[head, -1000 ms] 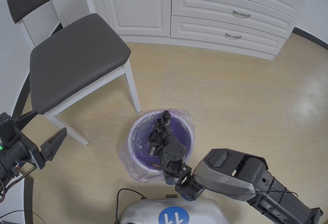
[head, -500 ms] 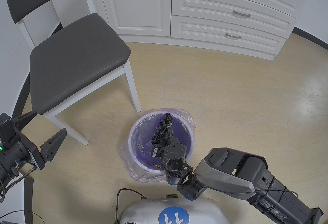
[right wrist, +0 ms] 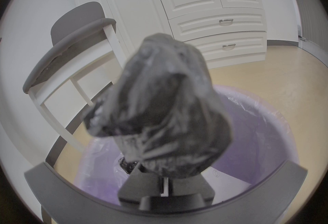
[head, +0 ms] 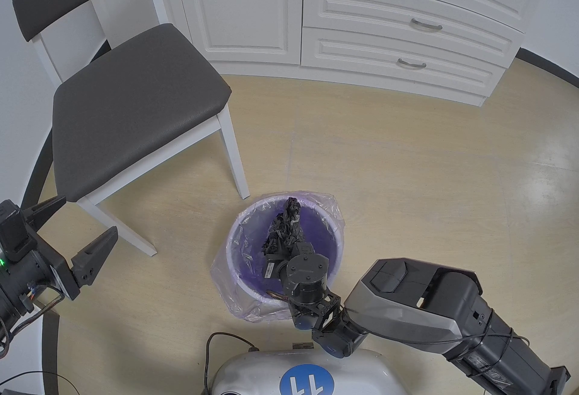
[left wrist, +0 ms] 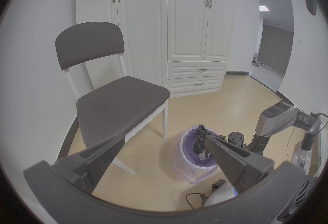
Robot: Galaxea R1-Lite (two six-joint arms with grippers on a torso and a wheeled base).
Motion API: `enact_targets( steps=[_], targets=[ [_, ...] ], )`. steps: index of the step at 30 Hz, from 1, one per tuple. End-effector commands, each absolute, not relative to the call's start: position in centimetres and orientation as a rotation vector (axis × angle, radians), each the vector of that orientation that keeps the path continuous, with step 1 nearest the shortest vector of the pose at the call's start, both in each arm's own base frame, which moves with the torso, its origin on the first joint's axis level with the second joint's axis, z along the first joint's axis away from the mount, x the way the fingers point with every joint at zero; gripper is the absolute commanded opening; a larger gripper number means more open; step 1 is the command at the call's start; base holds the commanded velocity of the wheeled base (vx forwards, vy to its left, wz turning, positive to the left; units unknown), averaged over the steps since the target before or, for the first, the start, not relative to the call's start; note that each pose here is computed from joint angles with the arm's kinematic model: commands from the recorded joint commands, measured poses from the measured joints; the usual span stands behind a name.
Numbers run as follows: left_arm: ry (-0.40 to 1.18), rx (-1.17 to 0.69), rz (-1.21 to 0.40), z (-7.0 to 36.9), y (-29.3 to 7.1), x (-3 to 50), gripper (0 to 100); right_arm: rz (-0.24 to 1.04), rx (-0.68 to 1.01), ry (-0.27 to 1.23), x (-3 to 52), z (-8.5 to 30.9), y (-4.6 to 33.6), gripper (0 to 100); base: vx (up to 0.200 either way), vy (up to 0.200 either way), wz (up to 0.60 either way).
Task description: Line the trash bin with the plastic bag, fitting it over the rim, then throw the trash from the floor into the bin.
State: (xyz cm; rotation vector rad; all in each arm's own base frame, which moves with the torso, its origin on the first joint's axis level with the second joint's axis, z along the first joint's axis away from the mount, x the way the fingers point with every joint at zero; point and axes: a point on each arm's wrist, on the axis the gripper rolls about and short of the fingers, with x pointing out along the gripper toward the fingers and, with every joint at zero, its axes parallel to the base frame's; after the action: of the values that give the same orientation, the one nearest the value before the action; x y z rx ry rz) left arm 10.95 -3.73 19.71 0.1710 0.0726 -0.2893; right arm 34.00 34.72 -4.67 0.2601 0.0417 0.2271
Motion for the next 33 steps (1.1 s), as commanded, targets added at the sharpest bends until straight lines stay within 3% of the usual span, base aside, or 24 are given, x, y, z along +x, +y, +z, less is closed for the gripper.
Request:
enact_targets(
  steps=[1,16,17,33],
  targets=[
    [0.076,0.173,-0.289,19.6,-3.7,11.0,100,0.243,0.27,0.032,33.2,-3.0,34.9,0,0.0,0.0,0.0],
    [0.076,0.182,-0.294,19.6,-3.8,10.9,100,0.253,0.248,0.056,32.6,-4.5,35.0,0,0.0,0.0,0.0],
    [0.075,0.186,-0.296,19.6,-3.8,10.9,100,0.253,0.248,0.056,32.6,-4.5,35.0,100,0.0,0.0,0.0],
    [0.074,0.194,-0.296,19.5,-3.8,10.9,100,0.255,0.257,0.046,32.6,-4.3,35.0,100,0.0,0.0,0.0]
  ],
)
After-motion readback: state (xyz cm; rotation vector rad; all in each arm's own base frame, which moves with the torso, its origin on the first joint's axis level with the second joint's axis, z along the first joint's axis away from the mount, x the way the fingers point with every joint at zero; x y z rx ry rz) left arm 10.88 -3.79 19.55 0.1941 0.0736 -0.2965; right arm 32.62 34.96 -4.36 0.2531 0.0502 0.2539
